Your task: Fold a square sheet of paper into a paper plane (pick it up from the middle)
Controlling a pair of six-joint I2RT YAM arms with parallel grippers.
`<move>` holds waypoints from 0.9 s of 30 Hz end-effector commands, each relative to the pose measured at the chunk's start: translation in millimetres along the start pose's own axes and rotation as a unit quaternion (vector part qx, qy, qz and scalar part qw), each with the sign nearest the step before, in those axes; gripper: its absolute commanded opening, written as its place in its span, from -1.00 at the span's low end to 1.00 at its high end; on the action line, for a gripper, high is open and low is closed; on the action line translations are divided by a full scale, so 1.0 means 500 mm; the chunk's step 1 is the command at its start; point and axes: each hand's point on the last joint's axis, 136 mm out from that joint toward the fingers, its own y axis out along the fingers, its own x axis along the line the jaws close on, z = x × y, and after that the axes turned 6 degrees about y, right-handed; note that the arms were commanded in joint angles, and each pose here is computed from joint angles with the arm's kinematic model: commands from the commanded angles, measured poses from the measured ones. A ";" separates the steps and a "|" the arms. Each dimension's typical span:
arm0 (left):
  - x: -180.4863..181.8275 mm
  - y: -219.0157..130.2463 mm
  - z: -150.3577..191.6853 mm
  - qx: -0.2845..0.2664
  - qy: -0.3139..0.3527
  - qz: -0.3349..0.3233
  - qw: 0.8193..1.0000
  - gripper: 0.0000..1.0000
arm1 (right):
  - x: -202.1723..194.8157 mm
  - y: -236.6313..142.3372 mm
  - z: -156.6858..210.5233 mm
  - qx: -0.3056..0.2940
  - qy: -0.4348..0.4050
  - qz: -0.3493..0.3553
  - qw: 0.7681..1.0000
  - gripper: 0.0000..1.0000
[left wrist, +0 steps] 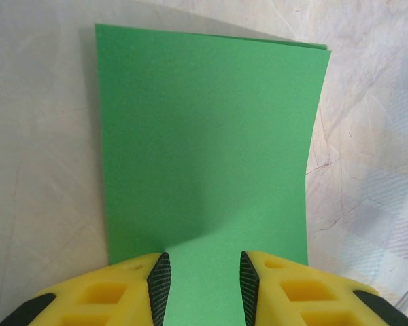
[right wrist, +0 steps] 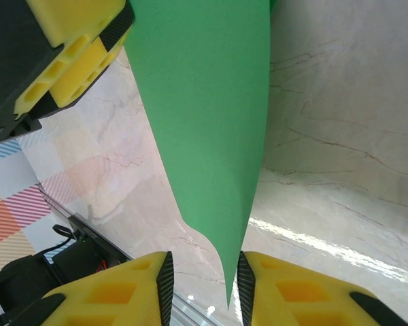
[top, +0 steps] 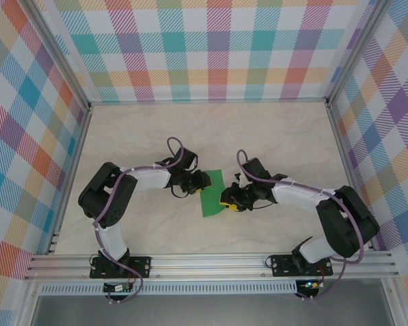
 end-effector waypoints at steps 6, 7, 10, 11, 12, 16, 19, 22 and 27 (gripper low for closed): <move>0.067 0.022 0.044 0.030 -0.025 -0.050 0.998 -0.28 | -0.011 0.012 0.010 0.016 0.031 0.005 0.999 -0.43; 0.067 0.022 0.045 0.031 -0.025 -0.050 0.998 -0.28 | -0.014 0.014 0.009 0.015 0.032 0.008 0.999 -0.43; 0.066 0.022 0.044 0.031 -0.025 -0.049 0.998 -0.28 | -0.029 0.019 0.008 0.015 0.040 0.020 0.999 -0.43; 0.066 0.022 0.044 0.031 -0.025 -0.050 0.998 -0.28 | -0.033 0.021 0.008 0.017 0.041 0.024 0.999 -0.43; 0.065 0.022 0.044 0.031 -0.025 -0.049 0.998 -0.28 | -0.034 0.023 0.008 0.017 0.041 0.025 0.999 -0.44; 0.064 0.021 0.043 0.031 -0.023 -0.049 0.998 -0.28 | -0.034 0.027 0.006 0.016 0.035 0.023 0.999 -0.53; 0.060 0.018 0.040 0.028 -0.022 -0.047 0.998 -0.28 | -0.033 0.024 0.002 0.008 0.033 0.026 0.999 -0.62; 0.055 0.006 0.032 0.013 -0.020 -0.048 0.999 -0.34 | -0.030 0.020 -0.003 -0.002 0.032 0.026 0.999 -0.79; 0.015 -0.023 0.004 -0.009 0.012 -0.032 0.999 -0.33 | 0.015 0.009 -0.014 -0.019 0.005 -0.002 1.000 -0.99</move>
